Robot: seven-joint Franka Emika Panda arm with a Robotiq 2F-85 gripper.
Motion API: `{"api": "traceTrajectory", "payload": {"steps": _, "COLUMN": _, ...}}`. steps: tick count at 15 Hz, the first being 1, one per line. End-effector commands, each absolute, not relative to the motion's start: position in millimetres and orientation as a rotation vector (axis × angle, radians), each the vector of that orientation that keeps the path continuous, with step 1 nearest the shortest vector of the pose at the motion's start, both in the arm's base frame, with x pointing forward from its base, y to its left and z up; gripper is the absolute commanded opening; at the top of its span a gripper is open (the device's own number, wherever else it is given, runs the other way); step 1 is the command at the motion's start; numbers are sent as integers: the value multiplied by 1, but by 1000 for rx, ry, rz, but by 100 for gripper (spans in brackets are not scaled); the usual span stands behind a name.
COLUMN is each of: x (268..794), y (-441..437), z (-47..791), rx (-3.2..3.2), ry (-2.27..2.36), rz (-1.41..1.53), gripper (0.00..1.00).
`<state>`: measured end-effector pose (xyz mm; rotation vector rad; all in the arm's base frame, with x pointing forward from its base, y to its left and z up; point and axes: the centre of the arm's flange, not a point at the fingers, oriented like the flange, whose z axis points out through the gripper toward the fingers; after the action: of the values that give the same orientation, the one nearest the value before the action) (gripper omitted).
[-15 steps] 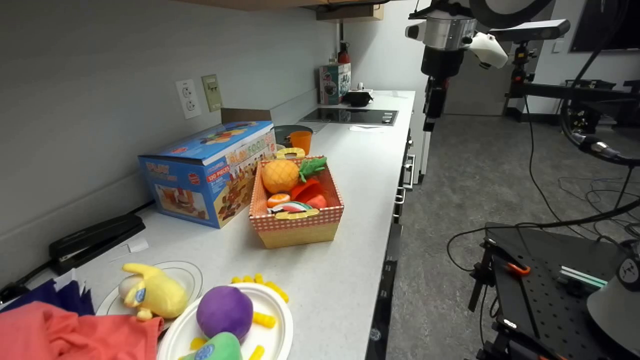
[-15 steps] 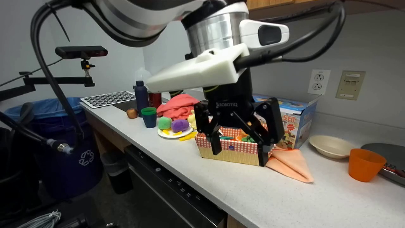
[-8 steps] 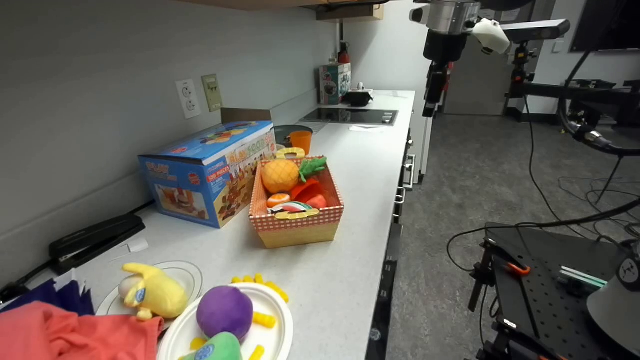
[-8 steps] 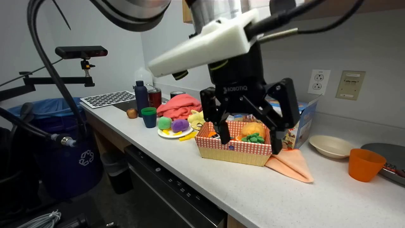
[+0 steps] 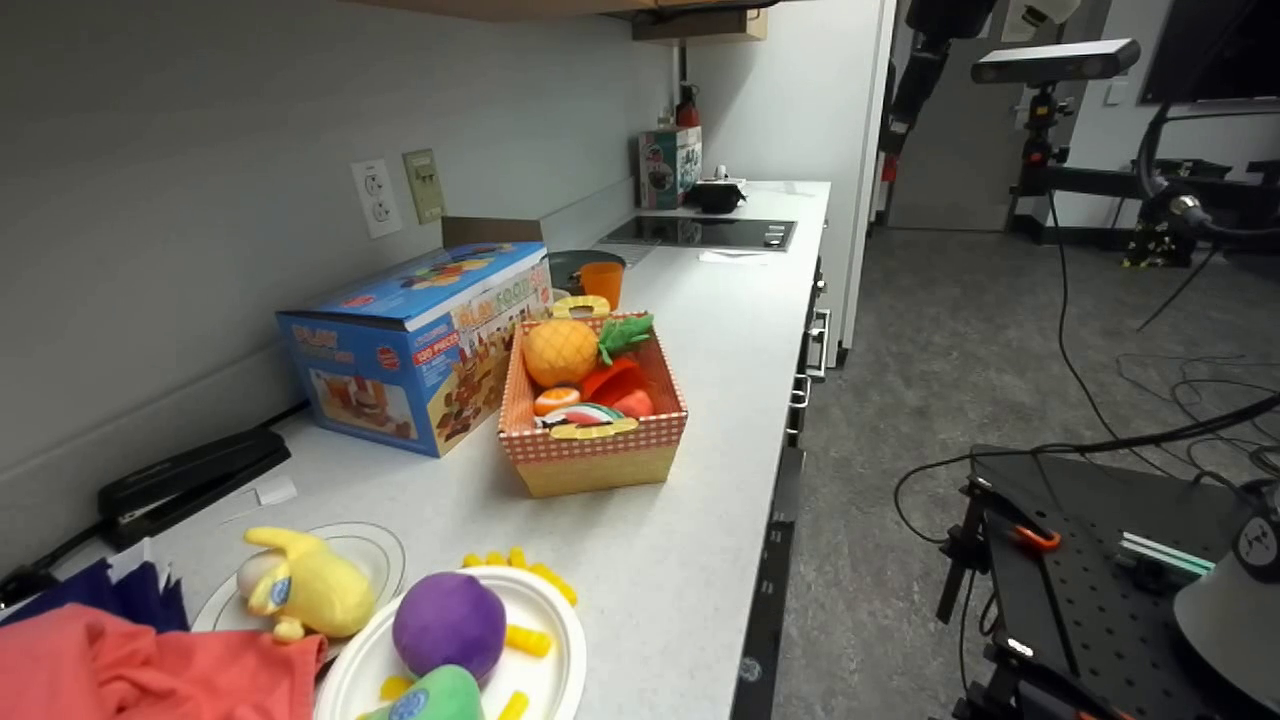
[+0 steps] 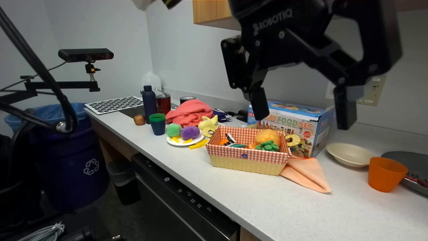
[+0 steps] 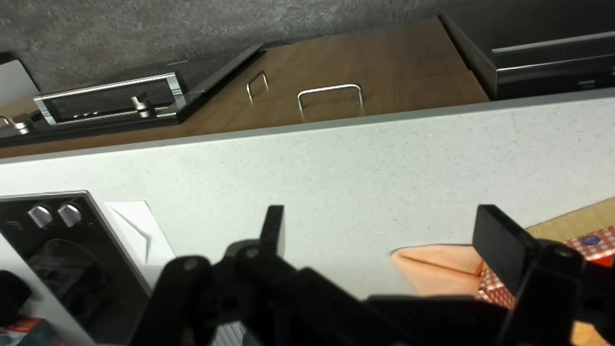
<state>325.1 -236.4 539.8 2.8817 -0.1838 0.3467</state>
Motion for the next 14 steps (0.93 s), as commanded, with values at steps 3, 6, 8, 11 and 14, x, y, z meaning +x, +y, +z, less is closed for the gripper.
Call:
{"api": "traceTrajectory", "payload": {"steps": 3, "x": 320, "y": -238, "z": 546, "rx": 2879, "ry": -213, "rz": 366, "gripper": 100}}
{"api": "traceTrajectory", "payload": {"steps": 6, "x": 320, "y": -238, "z": 545, "rx": 2880, "ry": -217, "rz": 365, "gripper": 100}}
{"api": "traceTrajectory", "payload": {"steps": 8, "x": 324, "y": -241, "z": 549, "rx": 2878, "ry": -243, "rz": 386, "gripper": 100}}
{"api": "traceTrajectory", "payload": {"steps": 11, "x": 319, "y": -261, "z": 581, "rx": 2830, "ry": -362, "rz": 477, "gripper": 100}}
{"api": "traceTrajectory", "payload": {"steps": 14, "x": 301, "y": -287, "z": 621, "rx": 2743, "ry": -493, "rz": 594, "gripper": 100}}
